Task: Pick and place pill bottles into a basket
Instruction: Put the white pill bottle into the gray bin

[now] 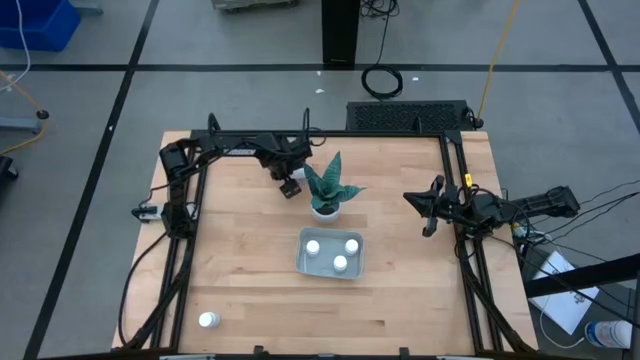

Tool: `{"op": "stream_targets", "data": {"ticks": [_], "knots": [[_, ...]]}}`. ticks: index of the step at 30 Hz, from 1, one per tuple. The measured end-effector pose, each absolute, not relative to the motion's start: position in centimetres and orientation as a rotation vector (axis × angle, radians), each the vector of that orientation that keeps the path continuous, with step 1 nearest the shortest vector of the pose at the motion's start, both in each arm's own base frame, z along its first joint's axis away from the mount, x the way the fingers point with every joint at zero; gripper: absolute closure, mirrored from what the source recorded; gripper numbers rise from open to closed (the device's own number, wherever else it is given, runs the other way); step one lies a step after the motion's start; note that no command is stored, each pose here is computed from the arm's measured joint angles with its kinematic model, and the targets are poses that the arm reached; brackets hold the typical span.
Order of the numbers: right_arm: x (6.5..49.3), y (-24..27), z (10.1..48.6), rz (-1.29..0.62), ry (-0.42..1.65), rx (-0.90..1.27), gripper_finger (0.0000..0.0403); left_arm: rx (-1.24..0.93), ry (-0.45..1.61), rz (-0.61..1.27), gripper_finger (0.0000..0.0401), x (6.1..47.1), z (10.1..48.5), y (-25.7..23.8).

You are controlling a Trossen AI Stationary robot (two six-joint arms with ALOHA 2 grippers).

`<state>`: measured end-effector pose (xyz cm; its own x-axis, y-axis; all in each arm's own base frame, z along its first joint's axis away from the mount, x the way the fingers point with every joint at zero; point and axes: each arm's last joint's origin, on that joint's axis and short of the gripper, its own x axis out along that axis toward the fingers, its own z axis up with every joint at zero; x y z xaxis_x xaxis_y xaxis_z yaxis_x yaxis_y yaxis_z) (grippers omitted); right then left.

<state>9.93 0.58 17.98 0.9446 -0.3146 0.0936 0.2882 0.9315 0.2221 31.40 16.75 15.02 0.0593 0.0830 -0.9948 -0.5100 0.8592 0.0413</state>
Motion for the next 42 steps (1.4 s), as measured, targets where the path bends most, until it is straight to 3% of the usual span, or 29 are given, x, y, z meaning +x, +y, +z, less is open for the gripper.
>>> {"op": "stream_targets", "data": {"ticks": [3,10,18,31,36,42], "knots": [[9.9,0.6,18.0,-0.309,-0.129,0.208,0.0398,-0.251,1.464,0.441,0.0093,31.5,15.5,16.5],[9.9,0.6,18.0,-0.309,-0.129,0.208,0.0399,-0.243,1.387,0.332,0.0066,32.1,17.1,15.9],[9.9,0.6,18.0,-0.309,-0.130,0.208,0.0399,-0.325,1.133,0.454,0.0055,33.6,19.8,17.2],[9.9,0.6,18.0,-0.309,-0.133,0.209,0.0399,-0.550,1.137,0.565,0.0060,34.3,16.3,18.3],[9.9,0.6,18.0,-0.309,-0.129,0.208,0.0399,-0.537,1.149,0.592,0.0076,34.3,15.9,18.4],[9.9,0.6,18.0,-0.309,-0.129,0.208,0.0399,-0.530,1.144,0.586,0.0129,34.4,15.9,18.5]]}}
